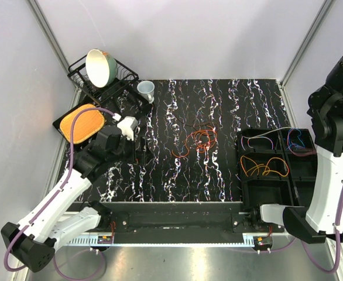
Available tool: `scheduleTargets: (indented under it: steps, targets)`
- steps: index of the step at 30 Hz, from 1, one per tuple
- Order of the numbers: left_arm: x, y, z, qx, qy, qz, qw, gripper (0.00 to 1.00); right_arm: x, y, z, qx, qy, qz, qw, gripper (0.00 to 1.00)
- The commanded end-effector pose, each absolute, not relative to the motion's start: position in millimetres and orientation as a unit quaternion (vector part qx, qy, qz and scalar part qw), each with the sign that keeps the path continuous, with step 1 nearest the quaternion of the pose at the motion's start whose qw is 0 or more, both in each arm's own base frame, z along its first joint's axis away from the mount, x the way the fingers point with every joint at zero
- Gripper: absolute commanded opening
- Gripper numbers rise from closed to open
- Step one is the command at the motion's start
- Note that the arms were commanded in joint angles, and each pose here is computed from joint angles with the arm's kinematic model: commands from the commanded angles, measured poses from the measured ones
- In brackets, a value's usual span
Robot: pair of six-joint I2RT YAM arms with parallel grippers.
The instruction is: Untangle the cables
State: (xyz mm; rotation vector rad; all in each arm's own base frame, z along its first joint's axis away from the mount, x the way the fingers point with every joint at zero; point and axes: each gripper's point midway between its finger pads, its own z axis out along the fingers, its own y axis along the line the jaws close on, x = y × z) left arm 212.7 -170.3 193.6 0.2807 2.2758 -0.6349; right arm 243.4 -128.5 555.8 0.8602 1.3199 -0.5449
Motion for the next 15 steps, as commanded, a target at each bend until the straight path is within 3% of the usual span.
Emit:
scheduleTargets:
  steps: [1, 15]
  targets:
    - [218.6, -171.0, 191.0, 0.116, 0.886, -0.231, 0.384, 0.99, 230.2, -147.4, 565.0, 0.400, 0.557, -0.290, 0.668, 0.00]
    - [217.5, -172.6, 184.8, 0.120, 0.892, -0.217, 0.377, 0.99, 219.5, -209.6, 528.7, 0.448, 0.551, -0.349, 0.611, 0.00]
